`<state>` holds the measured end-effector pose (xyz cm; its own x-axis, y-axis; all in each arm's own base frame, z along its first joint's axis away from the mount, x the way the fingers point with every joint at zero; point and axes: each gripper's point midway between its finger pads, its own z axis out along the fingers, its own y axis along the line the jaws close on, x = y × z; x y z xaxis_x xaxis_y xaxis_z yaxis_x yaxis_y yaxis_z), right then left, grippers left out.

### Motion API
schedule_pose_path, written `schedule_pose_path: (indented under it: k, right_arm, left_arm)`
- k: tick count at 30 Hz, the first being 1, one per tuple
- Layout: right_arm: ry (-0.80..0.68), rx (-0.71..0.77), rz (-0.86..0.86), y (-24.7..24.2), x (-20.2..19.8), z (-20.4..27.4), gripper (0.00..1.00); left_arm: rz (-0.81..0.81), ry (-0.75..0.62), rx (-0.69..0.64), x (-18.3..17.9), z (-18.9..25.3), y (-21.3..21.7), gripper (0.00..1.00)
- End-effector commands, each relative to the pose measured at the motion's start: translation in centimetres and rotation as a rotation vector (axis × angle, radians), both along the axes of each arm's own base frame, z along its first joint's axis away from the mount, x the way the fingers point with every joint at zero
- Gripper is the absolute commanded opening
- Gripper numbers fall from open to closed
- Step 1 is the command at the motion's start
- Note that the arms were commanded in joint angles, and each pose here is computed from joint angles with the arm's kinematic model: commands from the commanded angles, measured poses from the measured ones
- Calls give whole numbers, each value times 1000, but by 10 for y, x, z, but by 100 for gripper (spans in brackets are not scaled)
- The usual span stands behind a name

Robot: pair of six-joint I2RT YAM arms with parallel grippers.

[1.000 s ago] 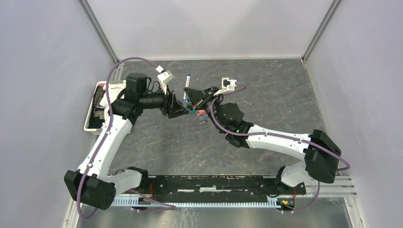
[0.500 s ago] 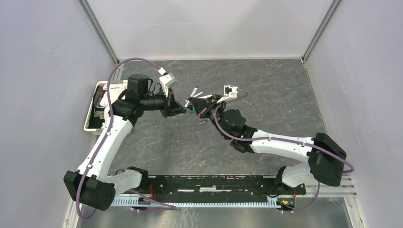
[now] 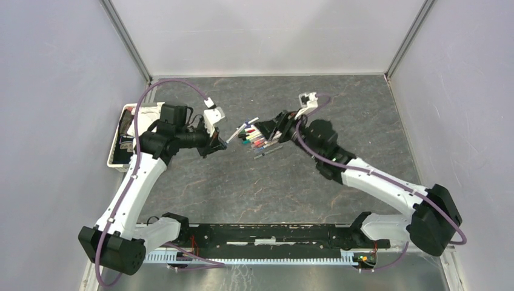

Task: Open the pen caps
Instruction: Pick up the pen from the center of the board.

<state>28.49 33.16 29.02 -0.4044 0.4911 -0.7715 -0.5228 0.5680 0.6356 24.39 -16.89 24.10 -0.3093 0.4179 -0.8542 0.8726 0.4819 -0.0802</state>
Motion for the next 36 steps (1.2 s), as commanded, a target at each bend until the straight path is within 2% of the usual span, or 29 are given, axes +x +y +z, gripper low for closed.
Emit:
schedule_pose_path:
  k: [1, 5, 9, 18, 24, 30, 34, 36]
  right_arm:
    - [-115, -118, 282, -14, -13, 35, 82]
    - [-84, -280, 514, 2, -23, 19, 83]
    - [18, -280, 685, 22, -34, -3, 81]
    - [113, -310, 934, 80, -76, -39, 76]
    - [130, -290, 1009, 99, -92, -43, 74]
    - [180, -283, 1040, 114, -94, -60, 60]
    - [201, -291, 1060, 126, -94, -69, 56]
    - [207, -288, 1062, 130, -91, -72, 48]
  left_arm:
    - [-119, -135, 246, -16, -25, 30, 2]
    - [-239, -201, 374, -32, -37, 41, 2]
    - [-326, -263, 449, -43, -38, 46, 2]
    - [-424, -355, 541, -50, -37, 51, 2]
    - [-467, -404, 569, -50, -37, 53, 2]
    - [-492, -421, 579, -49, -34, 51, 2]
    - [-503, -414, 569, -50, -34, 48, 2]
    - [-509, -410, 571, -51, -36, 48, 2]
